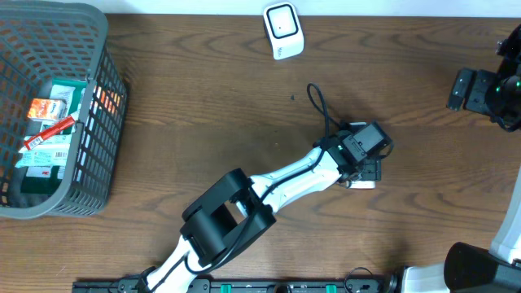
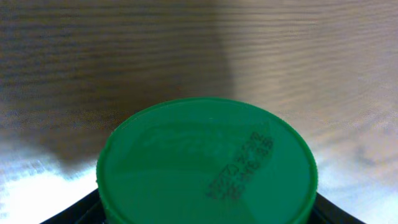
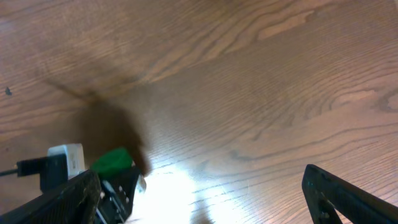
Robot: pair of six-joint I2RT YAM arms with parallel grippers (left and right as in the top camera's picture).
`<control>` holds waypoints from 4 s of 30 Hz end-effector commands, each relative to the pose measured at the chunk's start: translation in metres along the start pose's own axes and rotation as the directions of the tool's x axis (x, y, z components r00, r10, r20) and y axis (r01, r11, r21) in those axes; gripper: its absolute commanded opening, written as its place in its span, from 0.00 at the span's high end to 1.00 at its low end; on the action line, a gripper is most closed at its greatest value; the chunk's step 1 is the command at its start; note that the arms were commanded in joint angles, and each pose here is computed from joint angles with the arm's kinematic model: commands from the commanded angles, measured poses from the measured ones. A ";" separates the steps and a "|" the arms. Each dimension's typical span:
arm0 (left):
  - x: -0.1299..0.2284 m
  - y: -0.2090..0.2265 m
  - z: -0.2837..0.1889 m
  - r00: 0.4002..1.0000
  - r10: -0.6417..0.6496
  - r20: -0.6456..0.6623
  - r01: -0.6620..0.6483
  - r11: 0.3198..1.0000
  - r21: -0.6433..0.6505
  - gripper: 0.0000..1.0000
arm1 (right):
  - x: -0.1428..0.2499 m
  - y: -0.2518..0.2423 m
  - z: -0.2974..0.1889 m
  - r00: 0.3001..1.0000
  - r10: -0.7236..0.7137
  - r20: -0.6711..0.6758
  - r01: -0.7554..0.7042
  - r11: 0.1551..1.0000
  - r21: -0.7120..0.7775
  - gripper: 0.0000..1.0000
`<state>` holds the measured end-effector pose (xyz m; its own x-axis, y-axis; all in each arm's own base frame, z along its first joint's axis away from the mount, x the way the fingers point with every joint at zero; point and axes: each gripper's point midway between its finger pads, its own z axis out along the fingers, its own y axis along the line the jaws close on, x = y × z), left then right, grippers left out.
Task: Scan the item barcode
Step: 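Lower the jar onto the table and open the left gripper, then move the left gripper back into the grey basket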
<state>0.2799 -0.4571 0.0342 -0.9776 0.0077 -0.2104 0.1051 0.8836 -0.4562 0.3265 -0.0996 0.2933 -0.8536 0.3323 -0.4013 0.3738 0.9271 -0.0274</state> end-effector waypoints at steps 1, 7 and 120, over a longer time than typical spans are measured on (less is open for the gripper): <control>-0.016 0.008 0.002 0.999 -0.032 0.035 0.033 0.999 -0.009 0.48 | -0.002 -0.001 -0.001 1.000 0.019 0.007 -0.019 1.000 -0.001 0.01; -0.023 0.017 0.001 0.998 -0.042 0.040 0.042 0.999 -0.022 0.32 | -0.002 -0.001 -0.001 1.000 0.019 0.007 -0.019 1.000 -0.001 0.01; -0.048 0.656 -0.341 0.273 -0.766 0.582 0.943 0.095 -0.318 0.05 | -0.002 -0.001 -0.001 1.000 0.019 0.007 -0.019 1.000 -0.001 0.01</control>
<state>0.3409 0.2824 0.0511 -0.2427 -0.9450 -0.2193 -0.9687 0.2484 0.0015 0.3265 -0.0997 0.2933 -0.8535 0.3323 -0.4013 0.3739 0.9270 -0.0278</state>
